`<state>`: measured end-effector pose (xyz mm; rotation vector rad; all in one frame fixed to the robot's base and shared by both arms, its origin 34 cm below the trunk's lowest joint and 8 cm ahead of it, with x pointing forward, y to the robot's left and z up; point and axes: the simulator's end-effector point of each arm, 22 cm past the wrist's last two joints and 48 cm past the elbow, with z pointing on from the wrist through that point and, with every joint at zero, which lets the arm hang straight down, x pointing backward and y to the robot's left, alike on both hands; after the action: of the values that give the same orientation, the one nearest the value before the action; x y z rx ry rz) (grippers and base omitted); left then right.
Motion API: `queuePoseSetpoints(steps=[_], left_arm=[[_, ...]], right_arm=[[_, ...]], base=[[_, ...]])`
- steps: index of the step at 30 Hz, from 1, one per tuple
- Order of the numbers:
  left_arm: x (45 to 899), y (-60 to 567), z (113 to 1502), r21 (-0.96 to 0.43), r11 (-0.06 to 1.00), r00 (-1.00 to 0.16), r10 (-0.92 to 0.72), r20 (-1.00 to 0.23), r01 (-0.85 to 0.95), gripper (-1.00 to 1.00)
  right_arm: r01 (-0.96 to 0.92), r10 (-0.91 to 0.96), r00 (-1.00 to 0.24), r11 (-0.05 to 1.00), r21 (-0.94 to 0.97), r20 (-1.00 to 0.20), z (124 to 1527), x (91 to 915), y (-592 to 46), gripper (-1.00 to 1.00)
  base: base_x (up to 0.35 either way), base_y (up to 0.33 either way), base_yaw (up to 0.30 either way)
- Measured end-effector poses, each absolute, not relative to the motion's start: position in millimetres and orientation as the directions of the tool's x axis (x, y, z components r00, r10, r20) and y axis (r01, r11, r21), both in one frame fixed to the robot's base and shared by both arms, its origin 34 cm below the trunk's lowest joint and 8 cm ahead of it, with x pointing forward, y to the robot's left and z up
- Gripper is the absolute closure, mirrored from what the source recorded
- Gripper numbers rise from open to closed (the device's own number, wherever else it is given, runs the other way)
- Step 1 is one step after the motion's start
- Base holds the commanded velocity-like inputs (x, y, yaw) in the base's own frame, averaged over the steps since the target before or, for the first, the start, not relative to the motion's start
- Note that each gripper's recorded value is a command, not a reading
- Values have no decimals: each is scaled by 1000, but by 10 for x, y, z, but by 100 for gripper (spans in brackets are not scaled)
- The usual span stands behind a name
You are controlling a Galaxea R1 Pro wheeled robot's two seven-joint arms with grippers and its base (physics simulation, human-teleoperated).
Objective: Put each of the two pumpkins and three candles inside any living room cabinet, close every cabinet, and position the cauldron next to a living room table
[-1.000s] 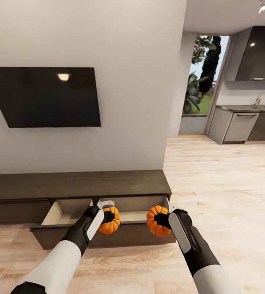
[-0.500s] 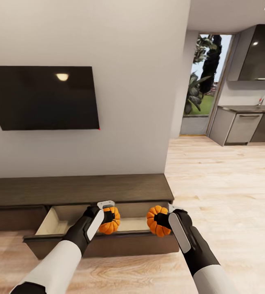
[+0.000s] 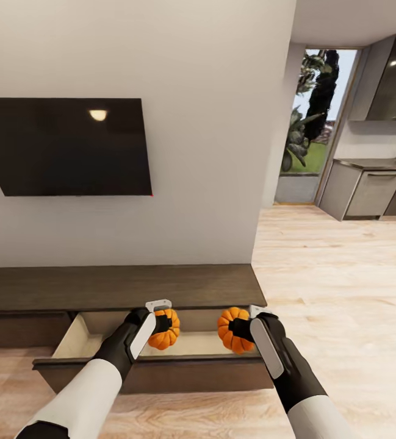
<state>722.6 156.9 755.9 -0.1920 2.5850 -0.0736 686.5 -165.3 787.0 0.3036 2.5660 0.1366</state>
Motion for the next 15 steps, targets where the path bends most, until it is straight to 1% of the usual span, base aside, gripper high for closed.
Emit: queuePoseSetpoints(steps=[7, 15], left_arm=[[7224, 1524, 7567, -96, 988, -843, -151, -516, -118, 100], [7225, 1522, 7565, -97, 988, -843, -151, -516, -118, 100]], right_arm=[[165, 218, -828, 975, 147, -517, 7879, 6860, -1598, 100], [165, 217, -828, 975, 146, -517, 7877, 6861, -1598, 100]], base=[[129, 0, 1], [57, 0, 0]])
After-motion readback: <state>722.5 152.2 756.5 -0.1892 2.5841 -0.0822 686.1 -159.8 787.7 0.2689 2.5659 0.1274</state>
